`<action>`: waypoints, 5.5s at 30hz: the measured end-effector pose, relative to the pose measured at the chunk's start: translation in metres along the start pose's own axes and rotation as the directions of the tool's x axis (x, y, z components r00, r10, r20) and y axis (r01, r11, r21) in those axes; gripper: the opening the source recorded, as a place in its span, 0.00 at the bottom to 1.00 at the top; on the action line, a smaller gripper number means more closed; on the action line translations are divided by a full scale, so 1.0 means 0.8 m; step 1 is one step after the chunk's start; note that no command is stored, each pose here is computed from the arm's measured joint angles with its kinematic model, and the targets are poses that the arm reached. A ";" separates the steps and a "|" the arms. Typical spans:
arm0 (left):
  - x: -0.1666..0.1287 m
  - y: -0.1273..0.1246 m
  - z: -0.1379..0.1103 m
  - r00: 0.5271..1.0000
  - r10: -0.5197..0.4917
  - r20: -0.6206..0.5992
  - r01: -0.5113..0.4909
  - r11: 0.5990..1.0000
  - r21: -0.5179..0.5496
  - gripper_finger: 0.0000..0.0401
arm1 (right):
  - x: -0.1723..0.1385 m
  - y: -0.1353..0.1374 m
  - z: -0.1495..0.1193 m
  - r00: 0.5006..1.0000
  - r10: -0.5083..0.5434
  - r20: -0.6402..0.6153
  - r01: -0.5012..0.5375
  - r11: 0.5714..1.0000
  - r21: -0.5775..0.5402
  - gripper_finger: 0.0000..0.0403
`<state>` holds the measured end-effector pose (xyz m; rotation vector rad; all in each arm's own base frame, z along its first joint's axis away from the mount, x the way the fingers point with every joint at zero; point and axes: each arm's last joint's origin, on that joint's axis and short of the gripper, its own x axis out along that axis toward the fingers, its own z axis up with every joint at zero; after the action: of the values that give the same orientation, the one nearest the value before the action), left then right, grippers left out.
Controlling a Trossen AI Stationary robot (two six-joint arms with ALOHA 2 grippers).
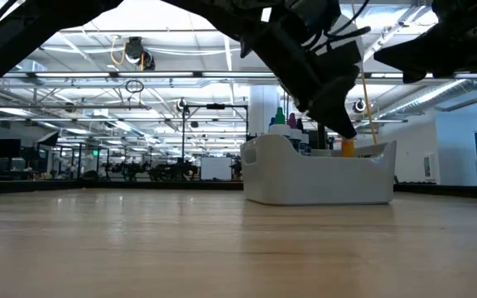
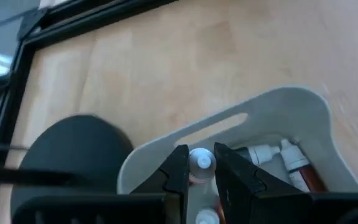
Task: Pick & Place food coloring
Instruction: Put the orange food coloring bottle into the gray bin, then return to Home Position
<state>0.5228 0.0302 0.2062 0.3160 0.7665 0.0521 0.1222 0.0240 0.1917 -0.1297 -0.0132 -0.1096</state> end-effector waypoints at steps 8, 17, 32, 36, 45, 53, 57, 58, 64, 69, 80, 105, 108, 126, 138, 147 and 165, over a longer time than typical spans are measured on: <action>0.009 0.000 -0.006 1.000 -0.018 -0.007 0.018 0.999 0.032 0.16 | 0.000 0.000 -0.001 1.000 0.000 -0.005 0.000 1.000 -0.004 0.00; 0.011 -0.002 -0.007 1.000 -0.024 -0.009 0.024 1.000 0.011 0.16 | 0.000 0.000 -0.001 1.000 0.000 -0.005 -0.001 1.000 -0.004 0.00; 0.011 0.004 -0.004 1.000 -0.004 0.024 0.004 1.000 -0.005 0.16 | 0.000 0.000 -0.001 1.000 0.001 -0.006 -0.001 1.000 -0.001 0.00; 0.012 0.012 -0.007 1.000 0.005 0.018 -0.004 1.000 -0.017 0.16 | 0.000 0.000 -0.001 1.000 0.001 -0.006 -0.001 1.000 0.000 0.00; 0.013 0.019 -0.013 1.000 0.002 -0.017 -0.003 1.000 -0.020 0.16 | 0.000 0.000 -0.001 1.000 0.001 -0.006 -0.001 1.000 -0.001 0.00; 0.013 0.020 -0.015 1.000 0.002 -0.030 -0.002 1.000 -0.020 0.16 | 0.000 0.000 -0.001 1.000 0.001 -0.006 -0.001 1.000 0.000 0.00; 0.013 0.020 -0.016 0.999 0.000 -0.034 0.000 1.000 -0.014 0.16 | 0.000 0.000 -0.001 1.000 0.001 -0.006 -0.001 1.000 0.000 0.00; 0.013 0.020 -0.016 0.999 -0.001 -0.036 0.000 1.000 -0.014 0.16 | 0.000 0.000 -0.001 1.000 0.001 -0.006 -0.001 1.000 0.000 0.00; 0.013 0.022 -0.017 0.999 0.002 -0.035 -0.002 1.000 -0.018 0.16 | 0.000 0.000 -0.001 1.000 0.001 -0.006 -0.001 1.000 0.000 0.00; 0.014 0.029 -0.020 0.999 0.008 -0.045 -0.010 0.998 -0.059 0.16 | 0.000 0.000 -0.001 1.000 0.001 -0.006 -0.001 1.000 0.000 0.00; 0.014 0.032 -0.022 0.998 0.005 -0.055 -0.009 0.998 -0.061 0.16 | 0.000 0.000 -0.001 1.000 0.000 -0.006 0.000 1.000 0.000 0.00; 0.014 0.032 -0.023 0.998 -0.029 -0.050 0.024 0.994 -0.108 0.24 | 0.000 0.000 -0.001 1.000 0.001 -0.006 -0.001 1.000 0.000 0.00; 0.014 0.031 -0.025 0.997 -0.062 -0.053 0.055 0.992 -0.114 0.24 | 0.000 0.000 -0.001 1.000 0.001 -0.006 -0.001 1.000 0.000 0.00; 0.014 0.033 -0.026 0.996 -0.072 -0.057 0.065 0.991 -0.121 0.24 | 0.000 0.000 -0.001 1.000 0.001 -0.006 -0.001 1.000 0.014 0.00; 0.014 0.032 -0.026 0.994 -0.098 -0.049 0.092 0.989 -0.115 0.25 | 0.000 0.000 -0.001 1.000 0.001 -0.006 -0.001 1.000 0.014 0.00; 0.014 0.032 -0.026 0.994 -0.098 -0.049 0.092 0.989 -0.116 0.37 | 0.000 0.000 -0.001 1.000 0.001 -0.006 -0.001 1.000 0.014 0.00; -0.151 0.014 0.069 0.987 -0.120 0.111 0.110 0.990 0.086 0.23 | 0.000 0.000 -0.004 0.999 0.005 -0.033 -0.005 1.000 -0.001 0.00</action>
<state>0.4741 0.0070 0.3282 0.3470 0.6715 -0.1052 0.1220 0.0240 0.1882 -0.1287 0.0196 -0.1065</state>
